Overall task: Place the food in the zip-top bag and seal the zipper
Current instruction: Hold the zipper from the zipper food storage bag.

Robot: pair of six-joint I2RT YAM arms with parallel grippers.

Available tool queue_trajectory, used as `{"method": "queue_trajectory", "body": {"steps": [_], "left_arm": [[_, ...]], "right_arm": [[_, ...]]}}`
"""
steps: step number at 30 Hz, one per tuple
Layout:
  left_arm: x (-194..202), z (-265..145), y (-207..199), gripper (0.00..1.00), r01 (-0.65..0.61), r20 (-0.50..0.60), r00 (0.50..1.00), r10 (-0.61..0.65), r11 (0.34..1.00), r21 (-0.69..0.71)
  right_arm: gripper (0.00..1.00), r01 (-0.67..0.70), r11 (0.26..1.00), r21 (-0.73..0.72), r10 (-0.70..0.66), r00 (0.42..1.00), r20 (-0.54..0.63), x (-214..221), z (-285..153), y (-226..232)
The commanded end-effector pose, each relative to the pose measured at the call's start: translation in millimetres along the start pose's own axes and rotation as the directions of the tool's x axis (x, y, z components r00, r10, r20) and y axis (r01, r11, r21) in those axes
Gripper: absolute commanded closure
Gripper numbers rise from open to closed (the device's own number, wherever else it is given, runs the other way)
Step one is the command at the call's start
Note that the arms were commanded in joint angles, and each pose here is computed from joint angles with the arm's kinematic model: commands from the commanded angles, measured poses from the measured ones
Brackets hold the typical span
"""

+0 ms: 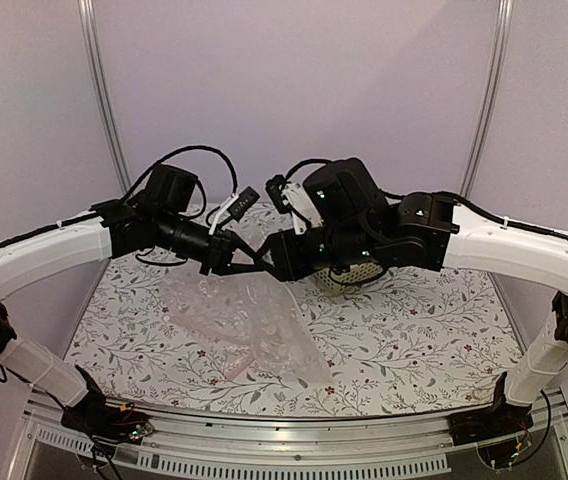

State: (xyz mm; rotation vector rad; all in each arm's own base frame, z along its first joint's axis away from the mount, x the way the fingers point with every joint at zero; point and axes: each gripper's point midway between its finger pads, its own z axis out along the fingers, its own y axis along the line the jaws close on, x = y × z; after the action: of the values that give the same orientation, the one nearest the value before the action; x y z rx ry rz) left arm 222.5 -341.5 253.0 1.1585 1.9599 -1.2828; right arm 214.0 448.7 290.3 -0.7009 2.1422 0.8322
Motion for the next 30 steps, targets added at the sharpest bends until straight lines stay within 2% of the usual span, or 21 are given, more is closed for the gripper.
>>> {"method": "queue_trajectory", "body": {"steps": [1,10,30], "left_arm": [[5,5,-2,1.00,0.004,-0.005,1.000,-0.004,1.000,0.014],[4,6,-2,1.00,0.006,0.000,1.000,-0.006,1.000,0.015],[1,3,4,1.00,0.008,0.015,1.000,-0.007,1.000,-0.026]], "right_arm": [[0.62,-0.038,0.999,0.039,0.036,0.997,0.062,-16,0,-1],[0.75,-0.035,0.998,0.058,0.031,0.997,0.064,-20,1,0],[0.82,-0.027,0.995,0.093,0.025,0.999,0.020,-6,12,-1]]}}
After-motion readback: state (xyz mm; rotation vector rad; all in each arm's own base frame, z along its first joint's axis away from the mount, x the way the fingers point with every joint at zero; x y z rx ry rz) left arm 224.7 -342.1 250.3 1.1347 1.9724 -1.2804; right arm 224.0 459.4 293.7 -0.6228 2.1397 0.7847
